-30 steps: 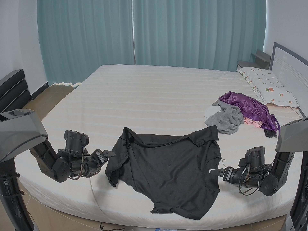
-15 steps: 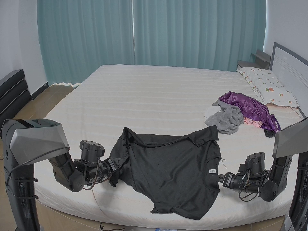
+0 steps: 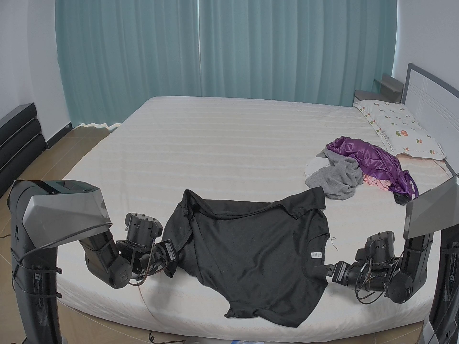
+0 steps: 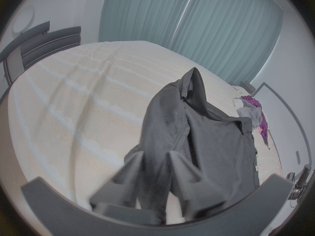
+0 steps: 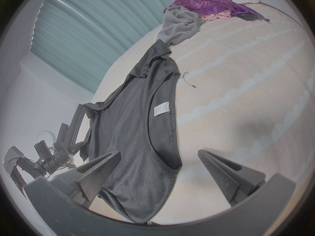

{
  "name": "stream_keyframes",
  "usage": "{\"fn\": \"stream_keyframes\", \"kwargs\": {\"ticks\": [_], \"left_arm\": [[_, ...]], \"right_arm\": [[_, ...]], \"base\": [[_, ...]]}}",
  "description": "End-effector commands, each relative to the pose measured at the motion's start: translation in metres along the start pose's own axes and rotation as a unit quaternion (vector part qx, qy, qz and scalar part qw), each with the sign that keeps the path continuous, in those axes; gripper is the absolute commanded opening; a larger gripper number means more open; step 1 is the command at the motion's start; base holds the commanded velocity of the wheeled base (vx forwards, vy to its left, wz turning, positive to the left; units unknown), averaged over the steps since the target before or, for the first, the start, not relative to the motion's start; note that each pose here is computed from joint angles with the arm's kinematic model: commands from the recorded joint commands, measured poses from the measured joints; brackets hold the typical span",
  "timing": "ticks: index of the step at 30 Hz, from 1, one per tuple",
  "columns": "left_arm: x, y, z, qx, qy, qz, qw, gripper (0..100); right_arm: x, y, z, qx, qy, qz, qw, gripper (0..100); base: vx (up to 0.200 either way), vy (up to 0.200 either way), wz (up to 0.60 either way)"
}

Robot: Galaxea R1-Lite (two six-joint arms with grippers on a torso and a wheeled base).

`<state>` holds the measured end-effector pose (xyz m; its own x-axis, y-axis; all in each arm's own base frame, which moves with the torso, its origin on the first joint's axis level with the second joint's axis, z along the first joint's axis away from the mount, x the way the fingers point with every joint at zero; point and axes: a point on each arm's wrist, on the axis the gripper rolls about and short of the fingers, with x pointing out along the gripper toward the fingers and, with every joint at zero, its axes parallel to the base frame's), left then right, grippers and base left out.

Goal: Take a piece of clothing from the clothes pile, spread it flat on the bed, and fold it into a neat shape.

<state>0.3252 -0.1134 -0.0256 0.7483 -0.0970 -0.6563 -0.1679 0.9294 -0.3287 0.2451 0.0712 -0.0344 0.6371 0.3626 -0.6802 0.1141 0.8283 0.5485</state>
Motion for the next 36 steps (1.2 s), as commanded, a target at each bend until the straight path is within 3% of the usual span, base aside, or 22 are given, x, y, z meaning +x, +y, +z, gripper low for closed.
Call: {"fn": "stream_keyframes", "kwargs": {"ticks": [1, 11, 22, 29, 36], "left_arm": [[0.001, 0.007, 0.001, 0.003, 0.000, 0.011, 0.9999, 0], [-0.002, 0.031, 0.030, -0.026, -0.036, 0.033, 0.9984, 0], [0.007, 0.076, 0.080, -0.087, -0.102, 0.069, 0.9885, 0], [0.021, 0.103, 0.082, -0.107, -0.100, 0.099, 0.9844, 0], [0.024, 0.110, 0.075, -0.110, -0.087, 0.110, 0.9840, 0]], "right_arm": [[0.000, -0.001, -0.001, 0.000, 0.003, -0.002, 1.0000, 100], [-0.001, -0.001, 0.000, 0.000, 0.001, -0.001, 1.0000, 100], [0.001, -0.002, 0.002, 0.003, -0.003, -0.001, 1.0000, 100], [0.002, -0.002, 0.003, 0.017, -0.005, -0.001, 0.9998, 100], [0.006, -0.004, 0.002, 0.020, -0.004, -0.007, 0.9998, 100]], "base": [[0.000, 0.000, 0.00], [0.000, 0.000, 0.00], [0.000, 0.000, 0.00], [0.000, 0.000, 0.00], [0.000, 0.000, 0.00]]}}
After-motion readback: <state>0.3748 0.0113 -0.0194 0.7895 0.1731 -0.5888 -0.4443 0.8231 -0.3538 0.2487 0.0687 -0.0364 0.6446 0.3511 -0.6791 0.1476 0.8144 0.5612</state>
